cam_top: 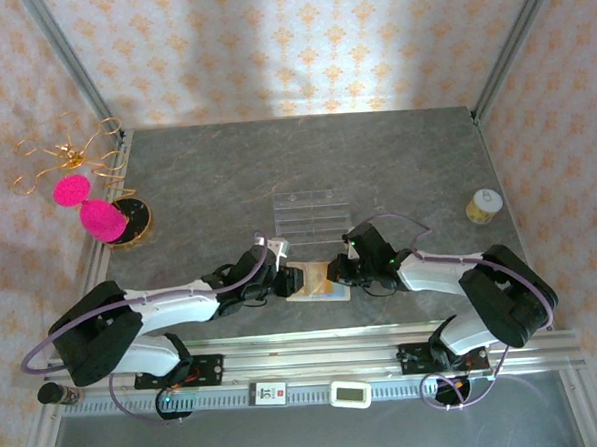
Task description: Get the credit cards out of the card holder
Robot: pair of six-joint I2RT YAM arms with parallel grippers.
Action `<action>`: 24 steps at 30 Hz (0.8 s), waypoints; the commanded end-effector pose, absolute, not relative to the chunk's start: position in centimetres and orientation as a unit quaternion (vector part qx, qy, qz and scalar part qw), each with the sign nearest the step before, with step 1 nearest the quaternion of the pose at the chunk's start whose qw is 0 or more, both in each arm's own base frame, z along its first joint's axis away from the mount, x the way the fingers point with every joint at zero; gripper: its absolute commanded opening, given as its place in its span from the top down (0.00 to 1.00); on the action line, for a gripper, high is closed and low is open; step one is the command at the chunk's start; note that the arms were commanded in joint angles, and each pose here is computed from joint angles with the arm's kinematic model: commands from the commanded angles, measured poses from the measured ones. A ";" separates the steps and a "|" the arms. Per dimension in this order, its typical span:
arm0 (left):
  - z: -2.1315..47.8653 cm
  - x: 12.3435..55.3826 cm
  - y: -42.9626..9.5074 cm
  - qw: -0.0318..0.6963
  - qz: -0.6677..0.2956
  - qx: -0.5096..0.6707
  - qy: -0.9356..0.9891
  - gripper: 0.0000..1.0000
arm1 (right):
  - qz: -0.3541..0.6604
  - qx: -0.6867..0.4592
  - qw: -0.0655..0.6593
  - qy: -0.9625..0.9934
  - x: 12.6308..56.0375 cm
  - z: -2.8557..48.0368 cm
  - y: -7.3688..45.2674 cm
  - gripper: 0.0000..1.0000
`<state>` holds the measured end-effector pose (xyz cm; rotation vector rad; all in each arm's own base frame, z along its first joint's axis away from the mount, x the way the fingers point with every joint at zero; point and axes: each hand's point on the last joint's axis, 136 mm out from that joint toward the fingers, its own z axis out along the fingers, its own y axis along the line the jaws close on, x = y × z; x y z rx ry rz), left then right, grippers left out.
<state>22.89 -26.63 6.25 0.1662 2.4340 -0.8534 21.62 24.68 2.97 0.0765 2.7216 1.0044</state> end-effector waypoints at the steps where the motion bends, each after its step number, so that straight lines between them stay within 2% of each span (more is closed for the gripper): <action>1: 6.4 24.0 -27.0 0.281 -0.302 0.065 0.908 0.62 | 0.341 0.021 0.136 0.930 22.4 3.6 25.0 0.83; 7: 7.2 24.6 -28.0 0.290 -0.305 0.071 0.904 0.54 | 0.357 0.028 0.134 0.924 22.5 4.1 25.5 0.74; 12: 7.7 25.0 -28.2 0.305 -0.285 0.082 0.905 0.54 | 0.360 0.037 0.139 0.922 22.5 4.2 25.4 0.75; 20: 6.5 25.7 -28.7 0.323 -0.229 0.110 0.912 0.56 | 0.355 0.051 0.145 0.922 22.6 4.1 24.9 0.76; 24: 5.1 25.8 -28.4 0.313 -0.211 0.111 0.920 0.63 | 0.361 0.047 0.144 0.920 22.5 4.3 25.1 0.77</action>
